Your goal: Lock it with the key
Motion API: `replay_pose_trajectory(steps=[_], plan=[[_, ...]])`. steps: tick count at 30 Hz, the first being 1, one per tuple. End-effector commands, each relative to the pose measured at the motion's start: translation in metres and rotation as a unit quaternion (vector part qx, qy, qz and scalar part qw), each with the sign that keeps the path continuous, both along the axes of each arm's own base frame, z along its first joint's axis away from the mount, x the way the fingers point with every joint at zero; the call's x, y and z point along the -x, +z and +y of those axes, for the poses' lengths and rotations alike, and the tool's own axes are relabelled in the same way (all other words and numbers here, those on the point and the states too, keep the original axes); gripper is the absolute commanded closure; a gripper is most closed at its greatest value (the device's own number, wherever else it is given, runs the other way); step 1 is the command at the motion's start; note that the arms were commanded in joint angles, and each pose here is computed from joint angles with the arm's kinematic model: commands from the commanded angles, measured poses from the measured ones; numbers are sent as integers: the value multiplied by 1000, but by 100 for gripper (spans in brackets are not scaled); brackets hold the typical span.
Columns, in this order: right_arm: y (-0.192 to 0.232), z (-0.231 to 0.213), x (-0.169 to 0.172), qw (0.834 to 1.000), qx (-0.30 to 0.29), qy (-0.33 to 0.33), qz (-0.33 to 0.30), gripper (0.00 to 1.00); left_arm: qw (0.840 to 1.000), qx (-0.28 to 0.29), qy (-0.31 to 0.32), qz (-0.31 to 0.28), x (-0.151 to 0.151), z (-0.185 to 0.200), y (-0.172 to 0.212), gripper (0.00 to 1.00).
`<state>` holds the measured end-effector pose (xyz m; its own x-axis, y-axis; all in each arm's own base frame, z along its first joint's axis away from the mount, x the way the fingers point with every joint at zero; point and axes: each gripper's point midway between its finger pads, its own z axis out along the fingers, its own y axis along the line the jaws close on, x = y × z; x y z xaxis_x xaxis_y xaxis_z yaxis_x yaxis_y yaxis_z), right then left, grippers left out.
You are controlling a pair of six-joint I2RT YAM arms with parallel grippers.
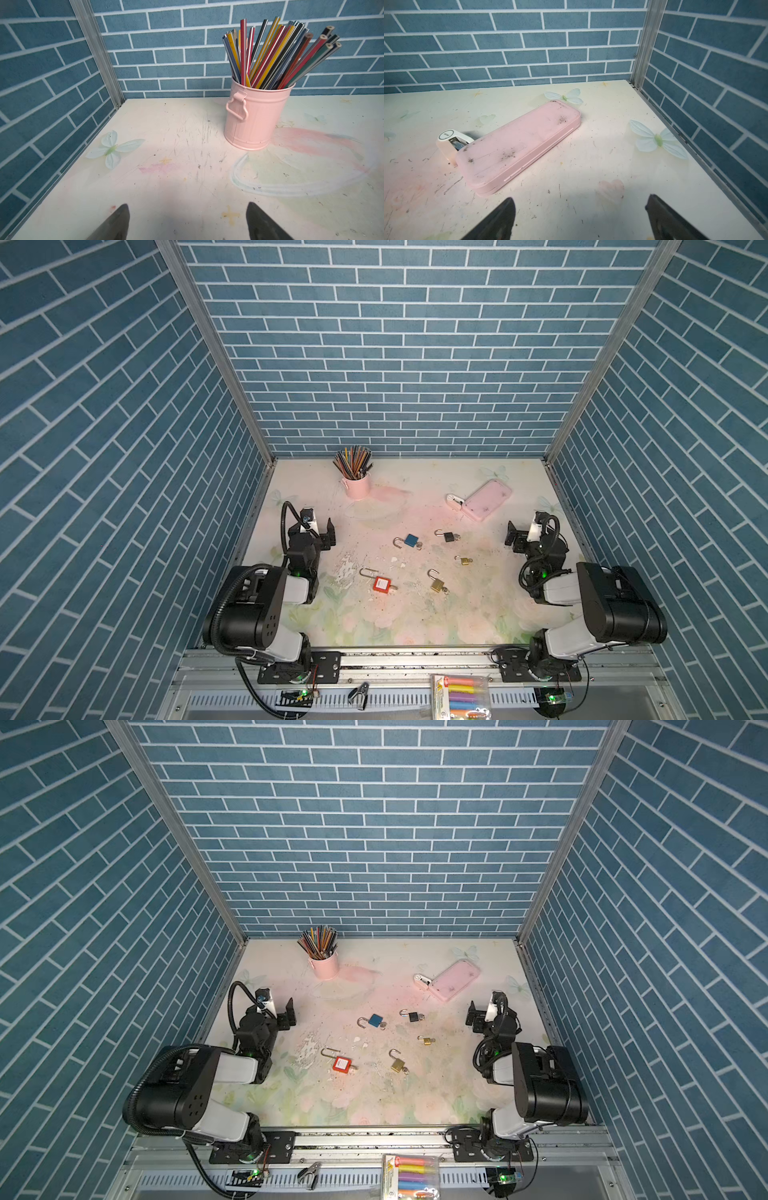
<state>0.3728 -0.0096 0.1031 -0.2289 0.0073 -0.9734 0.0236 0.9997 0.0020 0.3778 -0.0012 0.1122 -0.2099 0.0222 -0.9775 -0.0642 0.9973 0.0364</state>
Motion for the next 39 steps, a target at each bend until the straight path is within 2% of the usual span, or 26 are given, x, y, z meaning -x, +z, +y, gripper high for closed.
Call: replay_pose_trajectory(steps=[1,24,28,31,33,35,37,39], plan=[[11,3,-6,1000,13,9,-21,1,1000,-3,0,-16,-5,1,9,12],[11,3,-6,1000,12,10,-21,1,1000,-3,-1,-17,-5,2,10,12],[23,0,-4,999,11,2,-37,1,998,-10,67,-19,-7,15,34,12],[42,1,-7,1000,13,5,-24,1,998,7,62,-25,-13,10,72,12],[75,2,-12,999,-19,2,-34,1,996,51,67,-38,-14,10,104,12],[106,0,-14,995,-91,-15,-49,1,985,125,105,-50,-10,20,127,12],[124,-6,-14,978,-194,-54,-46,2,965,213,141,-58,-1,30,140,12],[135,-4,-13,958,-279,-58,-40,2,952,277,112,-68,6,29,152,12]])
